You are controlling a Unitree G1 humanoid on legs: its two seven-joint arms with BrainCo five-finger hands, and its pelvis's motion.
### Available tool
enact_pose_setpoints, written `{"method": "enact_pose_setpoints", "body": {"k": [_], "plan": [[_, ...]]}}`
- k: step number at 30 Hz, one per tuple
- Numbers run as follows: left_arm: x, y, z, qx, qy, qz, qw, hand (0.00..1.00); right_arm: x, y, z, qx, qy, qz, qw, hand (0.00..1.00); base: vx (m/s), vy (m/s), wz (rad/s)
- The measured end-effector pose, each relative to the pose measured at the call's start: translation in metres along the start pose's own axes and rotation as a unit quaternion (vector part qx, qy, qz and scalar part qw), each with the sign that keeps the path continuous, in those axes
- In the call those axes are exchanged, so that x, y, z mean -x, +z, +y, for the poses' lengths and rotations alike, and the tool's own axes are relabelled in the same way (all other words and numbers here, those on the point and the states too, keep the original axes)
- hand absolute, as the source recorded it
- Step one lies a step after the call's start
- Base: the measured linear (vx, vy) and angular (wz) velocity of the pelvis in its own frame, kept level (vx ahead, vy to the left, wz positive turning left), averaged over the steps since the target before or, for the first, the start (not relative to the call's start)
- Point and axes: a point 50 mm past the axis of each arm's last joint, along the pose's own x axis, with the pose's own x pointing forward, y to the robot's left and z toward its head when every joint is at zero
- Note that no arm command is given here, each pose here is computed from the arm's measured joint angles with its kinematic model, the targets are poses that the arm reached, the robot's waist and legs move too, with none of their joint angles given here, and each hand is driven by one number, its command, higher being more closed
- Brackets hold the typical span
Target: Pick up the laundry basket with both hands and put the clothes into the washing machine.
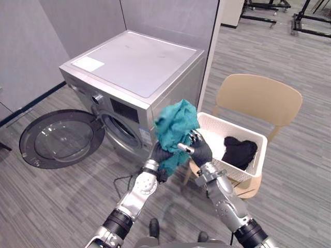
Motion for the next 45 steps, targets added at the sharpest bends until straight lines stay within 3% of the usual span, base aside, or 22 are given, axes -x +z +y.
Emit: {"method": "enact_pose_setpoints", "body": {"k": [6,9,13,21,27,34,39,45], "plan": [[0.035,-0.035,0.035,0.016,0.09,0.08,0.993,1.0,0.02,0.017,-0.028,0.228,-0.048,-0.002,0.973,0.0,0.01,0.001,0.0],[0.06,-0.054,0.047,0.024,0.122,0.131,0.984,1.0,0.037,0.006,-0.038,0.288,-0.055,0.041,0.955,0.0,0.01,0.002,0.01],[0.081,-0.079,0.049,0.038,0.136,0.196,0.97,1.0,0.057,-0.031,-0.06,0.307,-0.078,0.144,0.938,0.0,-0.03,0.009,0.38],[0.125,-0.125,0.045,0.102,0.176,0.339,0.919,1.0,0.118,-0.095,-0.11,0.309,-0.207,0.357,0.857,0.0,0.05,0.043,1.34],[0.175,-0.145,0.038,0.103,0.161,0.431,0.882,1.0,0.122,-0.118,-0.102,0.266,-0.224,0.401,0.848,0.0,0.19,0.131,0.61],[0.159,-0.145,0.047,0.084,0.143,0.414,0.895,1.0,0.129,-0.124,-0.097,0.249,-0.235,0.414,0.844,0.0,0.3,0.129,0.83],[0.132,-0.138,0.032,0.089,0.107,0.383,0.913,1.0,0.127,-0.121,-0.1,0.248,-0.243,0.406,0.845,0.0,0.38,0.003,0.74],[0.133,-0.136,0.019,0.106,0.102,0.385,0.911,1.0,0.115,-0.113,-0.104,0.258,-0.239,0.384,0.854,0.0,0.53,-0.129,0.64]]}}
